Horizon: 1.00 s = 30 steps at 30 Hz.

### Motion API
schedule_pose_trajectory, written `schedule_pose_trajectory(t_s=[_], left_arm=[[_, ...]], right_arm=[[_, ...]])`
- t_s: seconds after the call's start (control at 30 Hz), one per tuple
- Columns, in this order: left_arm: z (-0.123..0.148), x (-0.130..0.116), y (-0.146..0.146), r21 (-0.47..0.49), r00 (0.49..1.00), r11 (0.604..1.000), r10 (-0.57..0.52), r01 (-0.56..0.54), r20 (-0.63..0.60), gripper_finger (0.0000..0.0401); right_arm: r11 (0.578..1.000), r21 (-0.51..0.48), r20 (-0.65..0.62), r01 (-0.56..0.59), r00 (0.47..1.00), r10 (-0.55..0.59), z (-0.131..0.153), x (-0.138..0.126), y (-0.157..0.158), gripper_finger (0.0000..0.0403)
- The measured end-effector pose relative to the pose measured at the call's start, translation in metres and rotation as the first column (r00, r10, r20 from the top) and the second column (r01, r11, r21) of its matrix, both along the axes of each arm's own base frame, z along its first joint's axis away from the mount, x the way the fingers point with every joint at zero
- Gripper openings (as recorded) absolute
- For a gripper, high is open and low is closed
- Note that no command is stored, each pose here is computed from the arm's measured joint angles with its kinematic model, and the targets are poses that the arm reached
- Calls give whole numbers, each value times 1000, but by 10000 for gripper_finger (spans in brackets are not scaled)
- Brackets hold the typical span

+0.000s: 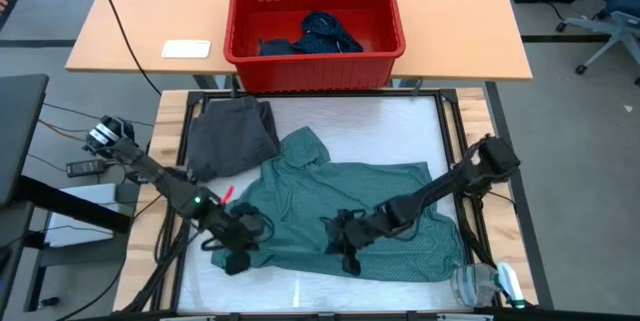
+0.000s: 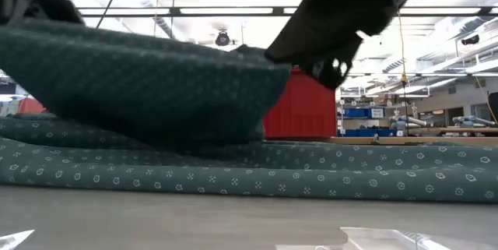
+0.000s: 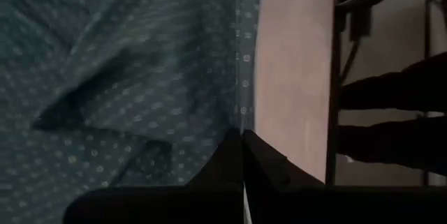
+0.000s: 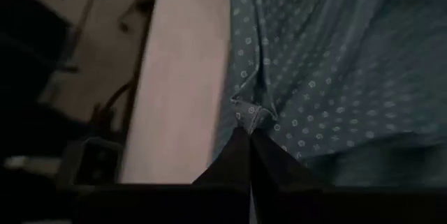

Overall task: Fold laundry
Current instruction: Fold the dark green polo

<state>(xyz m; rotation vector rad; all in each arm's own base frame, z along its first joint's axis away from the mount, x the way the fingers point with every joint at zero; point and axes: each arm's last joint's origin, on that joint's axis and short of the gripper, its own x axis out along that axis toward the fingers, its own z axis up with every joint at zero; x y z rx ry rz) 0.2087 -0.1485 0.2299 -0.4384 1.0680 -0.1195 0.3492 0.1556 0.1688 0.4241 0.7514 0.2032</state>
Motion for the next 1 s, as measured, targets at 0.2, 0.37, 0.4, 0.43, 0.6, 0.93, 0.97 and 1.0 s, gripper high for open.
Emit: schedule_pose_trajectory(t_s=[0.2, 0.37, 0.4, 0.43, 0.6, 0.93, 0.97, 1.0], left_arm=[[-18, 2, -13, -12, 995, 999, 46, -47, -86, 27], [-16, -1, -17, -96, 988, 994, 34, -49, -149, 81], [-15, -3, -16, -106, 987, 993, 34, -51, -157, 92], [-12, -4, -15, -118, 988, 992, 37, -55, -151, 102], [1, -2, -4, -124, 994, 989, 70, -79, -80, 143], [-15, 45, 44, 69, 963, 963, 256, -261, 80, 153], [-19, 50, 44, 55, 967, 966, 247, -251, 70, 153], [-24, 53, 43, 45, 972, 972, 229, -232, 52, 153]], right_arm=[[976, 195, -112, 101, 990, -80, -20, 6, 6, 39], [950, 294, -177, 99, 983, -48, -16, 4, 6, 104], [944, 316, -190, 94, 981, -34, -15, 4, 6, 117], [937, 336, -204, 92, 979, -22, -13, 3, 6, 129], [926, 349, -189, 144, 979, -81, -10, 8, -2, 159], [875, 301, -160, 380, 924, -346, -18, 30, -57, 144], [875, 308, -172, 373, 927, -334, -20, 31, -58, 141], [879, 303, -201, 368, 926, -319, -23, 29, -58, 139]])
